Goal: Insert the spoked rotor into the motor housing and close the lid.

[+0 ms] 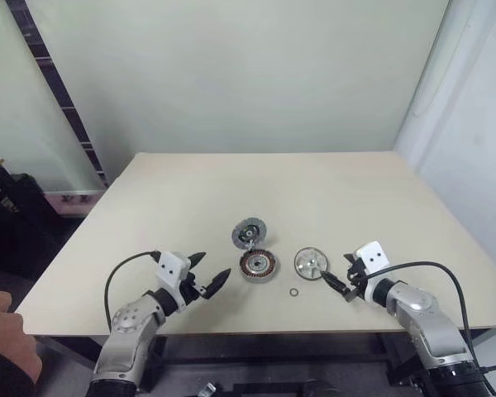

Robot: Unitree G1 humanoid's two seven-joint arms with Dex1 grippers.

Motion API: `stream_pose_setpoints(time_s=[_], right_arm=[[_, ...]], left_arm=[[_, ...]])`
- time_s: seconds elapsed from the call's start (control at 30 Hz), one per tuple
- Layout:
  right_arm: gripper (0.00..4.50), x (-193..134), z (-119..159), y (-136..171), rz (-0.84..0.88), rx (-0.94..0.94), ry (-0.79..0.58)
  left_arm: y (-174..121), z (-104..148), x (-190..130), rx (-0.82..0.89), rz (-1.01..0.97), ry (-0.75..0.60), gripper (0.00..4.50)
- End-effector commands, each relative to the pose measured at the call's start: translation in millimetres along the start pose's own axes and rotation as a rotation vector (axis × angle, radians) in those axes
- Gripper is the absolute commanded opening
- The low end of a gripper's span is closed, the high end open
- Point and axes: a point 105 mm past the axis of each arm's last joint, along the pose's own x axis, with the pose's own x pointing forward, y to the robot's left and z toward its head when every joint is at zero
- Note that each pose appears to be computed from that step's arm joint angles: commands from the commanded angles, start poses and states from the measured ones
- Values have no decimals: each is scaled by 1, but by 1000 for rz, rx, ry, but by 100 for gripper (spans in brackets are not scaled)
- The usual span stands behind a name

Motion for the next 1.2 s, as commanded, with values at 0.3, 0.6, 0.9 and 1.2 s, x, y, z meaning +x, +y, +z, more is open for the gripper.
stream_pose_setpoints(time_s=[0.3, 0.6, 0.9, 1.2], right_arm=[[450, 3, 23, 1, 1, -15, -76], [450, 6, 37, 9, -28, 37, -166], [450, 11, 22, 51, 103, -29, -44], [450, 25, -3, 76, 170, -74, 84]], left_arm=[[-2, 25, 1, 36, -8, -76, 445], [-13, 21, -1, 8, -73, -29, 445], [-27, 2, -6, 5, -168, 72, 445], [-35, -10, -5, 4, -241, 150, 445]])
